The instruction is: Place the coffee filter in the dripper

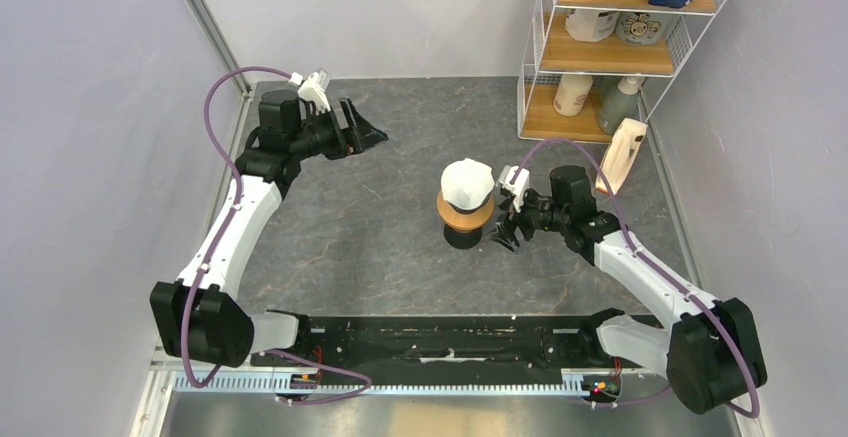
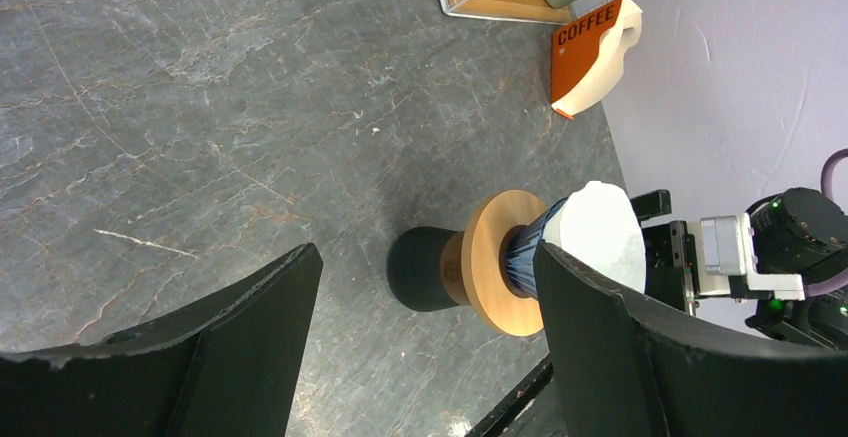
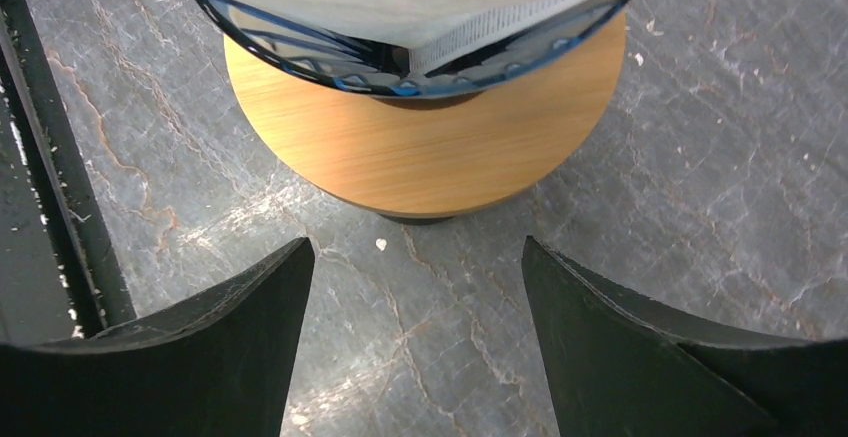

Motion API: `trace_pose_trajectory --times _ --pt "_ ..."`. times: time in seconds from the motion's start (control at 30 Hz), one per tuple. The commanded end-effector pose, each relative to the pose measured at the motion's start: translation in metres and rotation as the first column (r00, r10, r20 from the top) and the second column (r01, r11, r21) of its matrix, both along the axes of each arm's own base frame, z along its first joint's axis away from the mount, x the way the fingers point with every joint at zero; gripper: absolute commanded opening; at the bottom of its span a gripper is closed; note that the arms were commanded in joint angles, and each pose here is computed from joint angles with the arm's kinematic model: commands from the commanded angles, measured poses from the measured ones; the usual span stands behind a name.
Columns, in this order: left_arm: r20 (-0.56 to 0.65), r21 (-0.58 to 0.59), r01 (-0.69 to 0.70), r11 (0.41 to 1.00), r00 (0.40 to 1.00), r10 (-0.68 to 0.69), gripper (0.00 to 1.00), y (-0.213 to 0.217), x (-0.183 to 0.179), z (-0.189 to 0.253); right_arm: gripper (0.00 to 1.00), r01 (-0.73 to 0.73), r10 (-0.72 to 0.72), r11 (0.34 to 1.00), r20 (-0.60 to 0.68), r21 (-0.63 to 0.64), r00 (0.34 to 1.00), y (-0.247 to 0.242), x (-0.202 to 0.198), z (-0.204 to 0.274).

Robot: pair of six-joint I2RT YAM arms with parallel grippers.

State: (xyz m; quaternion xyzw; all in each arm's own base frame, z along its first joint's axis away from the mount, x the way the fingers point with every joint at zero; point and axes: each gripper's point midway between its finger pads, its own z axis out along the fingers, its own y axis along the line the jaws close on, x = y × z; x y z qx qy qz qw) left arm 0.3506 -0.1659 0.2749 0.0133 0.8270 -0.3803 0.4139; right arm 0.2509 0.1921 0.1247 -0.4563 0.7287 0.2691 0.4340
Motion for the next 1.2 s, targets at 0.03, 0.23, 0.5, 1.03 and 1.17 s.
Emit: trace_pose_trajectory --times 0.03,0.23,0.5,1.03,1.17 --pt "0.058 -0.047 0.01 0.999 0.998 -0.007 0.86 -0.002 0.001 0.024 0.83 -0.103 0.1 0.994 0.141 0.018 0.985 0.01 0.008 0.009" --pt "0.057 -0.053 0.024 0.998 0.998 -0.021 0.86 -0.005 0.005 0.025 0.82 -0.114 0.112 0.993 0.116 0.017 0.987 0.005 0.01 0.002" --pt "-0.041 -0.004 0.045 0.999 0.998 -0.045 0.89 0.0 0.001 -0.006 0.85 -0.053 0.051 0.998 0.088 0.023 0.995 -0.017 0.006 0.01" --pt "-0.117 0.046 0.05 0.998 0.992 -0.044 0.95 0.016 0.0 -0.036 0.86 0.162 -0.158 0.983 -0.06 0.082 0.986 -0.042 0.016 0.019" --pt "-0.133 0.057 0.023 0.998 0.991 -0.015 0.95 0.026 -0.001 -0.04 0.86 0.273 -0.26 0.957 -0.126 0.102 0.957 -0.053 0.017 0.027"
